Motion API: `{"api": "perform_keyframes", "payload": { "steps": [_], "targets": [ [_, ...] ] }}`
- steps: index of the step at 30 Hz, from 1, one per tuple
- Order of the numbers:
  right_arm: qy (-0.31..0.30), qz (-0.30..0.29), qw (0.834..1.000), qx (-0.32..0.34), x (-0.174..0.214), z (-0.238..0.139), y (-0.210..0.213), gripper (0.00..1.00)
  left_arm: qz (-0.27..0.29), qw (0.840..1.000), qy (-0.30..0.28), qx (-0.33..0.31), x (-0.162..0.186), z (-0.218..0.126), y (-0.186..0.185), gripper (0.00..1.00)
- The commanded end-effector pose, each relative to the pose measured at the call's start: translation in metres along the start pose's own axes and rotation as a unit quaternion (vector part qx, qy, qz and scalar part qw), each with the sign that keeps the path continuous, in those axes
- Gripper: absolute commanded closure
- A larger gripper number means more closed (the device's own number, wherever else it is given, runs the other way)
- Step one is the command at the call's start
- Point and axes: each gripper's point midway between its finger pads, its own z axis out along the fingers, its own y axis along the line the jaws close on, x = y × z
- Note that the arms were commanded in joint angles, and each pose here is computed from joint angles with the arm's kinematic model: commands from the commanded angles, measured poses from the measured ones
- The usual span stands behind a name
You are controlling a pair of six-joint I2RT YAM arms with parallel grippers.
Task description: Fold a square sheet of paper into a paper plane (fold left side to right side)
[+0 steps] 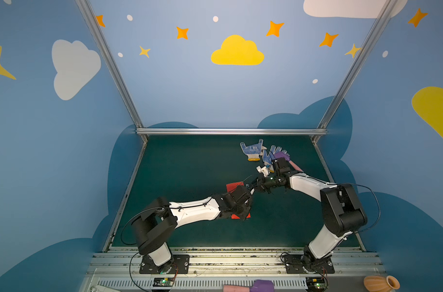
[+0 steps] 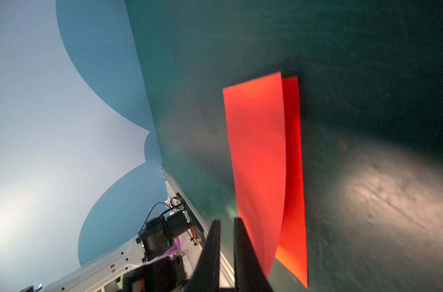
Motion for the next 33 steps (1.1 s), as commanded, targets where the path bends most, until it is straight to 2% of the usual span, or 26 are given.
{"api": "perform_keyframes", "payload": {
  "steps": [1,3,14,22,33],
  "targets": [
    [0.04,0.003,0.999,0.013,0.006,0.017,-0.004,0.97,-0.009,1.0,-0.003,0.0,0.004,-0.002,0.001,0.97],
    [0.05,0.001,0.999,0.021,0.003,0.028,-0.005,1.0,-0.011,1.0,-0.002,-0.004,0.006,-0.001,0.004,0.97],
    [0.085,0.014,0.994,0.067,-0.001,0.067,-0.041,1.0,-0.028,0.999,-0.004,-0.021,0.01,-0.001,0.025,0.96],
    [0.095,0.028,0.991,0.094,0.011,0.074,-0.07,1.0,-0.04,0.998,0.012,-0.049,0.013,0.003,0.052,0.97],
    [0.095,0.03,0.99,0.095,0.012,0.077,-0.074,1.0,-0.047,0.993,0.045,-0.099,0.029,0.011,0.086,0.97]
  ]
}}
